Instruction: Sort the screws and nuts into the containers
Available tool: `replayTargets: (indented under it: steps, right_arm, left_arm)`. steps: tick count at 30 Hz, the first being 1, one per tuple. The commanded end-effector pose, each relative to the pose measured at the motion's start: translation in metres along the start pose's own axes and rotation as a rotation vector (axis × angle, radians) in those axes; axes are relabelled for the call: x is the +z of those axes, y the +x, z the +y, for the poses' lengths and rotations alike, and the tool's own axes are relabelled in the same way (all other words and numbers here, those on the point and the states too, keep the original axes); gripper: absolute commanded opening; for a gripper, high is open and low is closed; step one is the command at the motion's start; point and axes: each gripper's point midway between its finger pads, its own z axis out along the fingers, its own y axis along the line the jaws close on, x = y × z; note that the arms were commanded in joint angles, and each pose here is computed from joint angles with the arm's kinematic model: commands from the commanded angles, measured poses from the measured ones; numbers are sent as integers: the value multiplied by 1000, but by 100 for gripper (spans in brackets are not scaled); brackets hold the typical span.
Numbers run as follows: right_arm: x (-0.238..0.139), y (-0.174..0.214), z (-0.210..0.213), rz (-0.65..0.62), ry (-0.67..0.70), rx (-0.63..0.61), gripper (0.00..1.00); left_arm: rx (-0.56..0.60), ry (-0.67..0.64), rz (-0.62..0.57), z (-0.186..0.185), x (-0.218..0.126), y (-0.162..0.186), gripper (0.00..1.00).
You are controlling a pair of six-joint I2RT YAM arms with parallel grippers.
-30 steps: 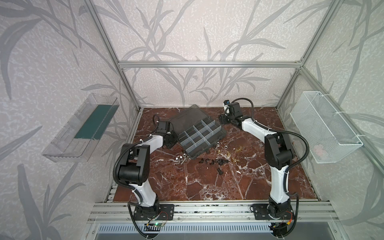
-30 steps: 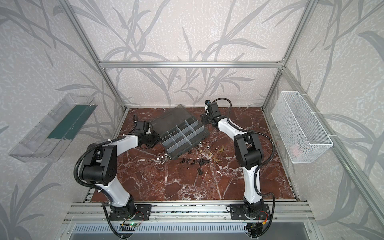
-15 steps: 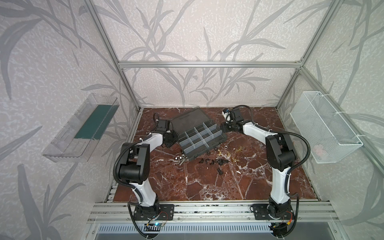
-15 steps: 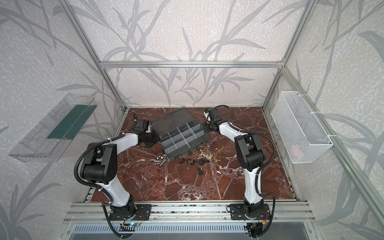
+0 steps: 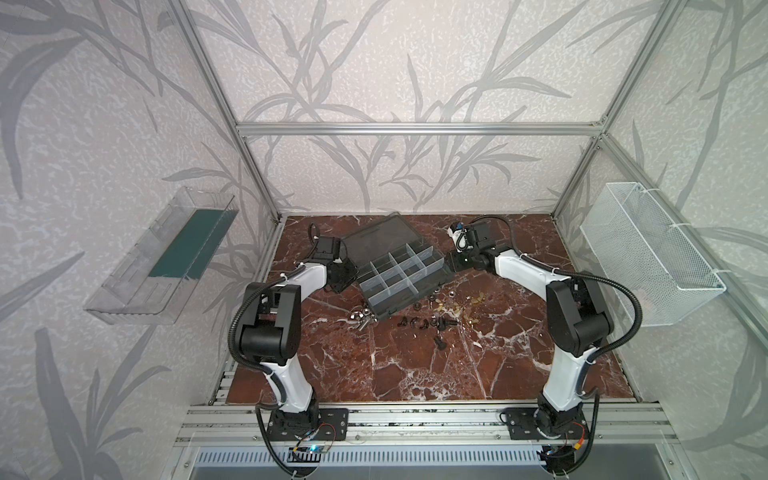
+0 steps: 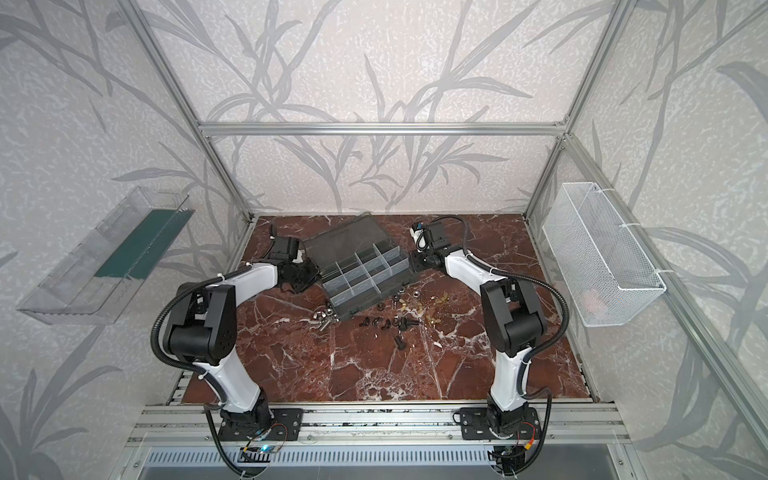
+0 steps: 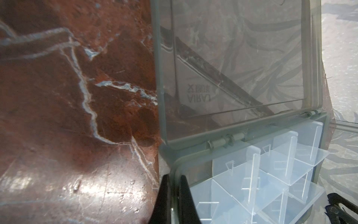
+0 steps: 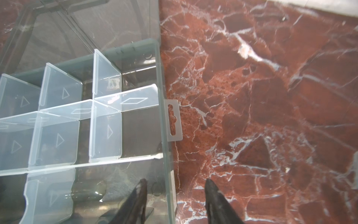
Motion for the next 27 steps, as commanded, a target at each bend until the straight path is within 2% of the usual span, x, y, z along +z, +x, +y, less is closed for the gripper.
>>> replayTargets:
  steps: [1,9,13,21,27]
  right_arm:
    - [11,5,1,49,-22,0,40]
    - [26,10,1,83,-26,14,28]
    - [28,13,2,91,-27,14,18]
    - [8,8,-2,46,12,42,0]
    - [-19,3,-8,-26,59,68,0]
  left_arm:
    - [27,25,-19,-11,-4,-11,0]
    - [44,35,-24,-15,-7,-12,0]
    - [56,51,-31,-21,-11,-14,0]
    - [116,93,-69,-44,-32,-21,0]
    - [185,136,-96,-74,-52,-20,0]
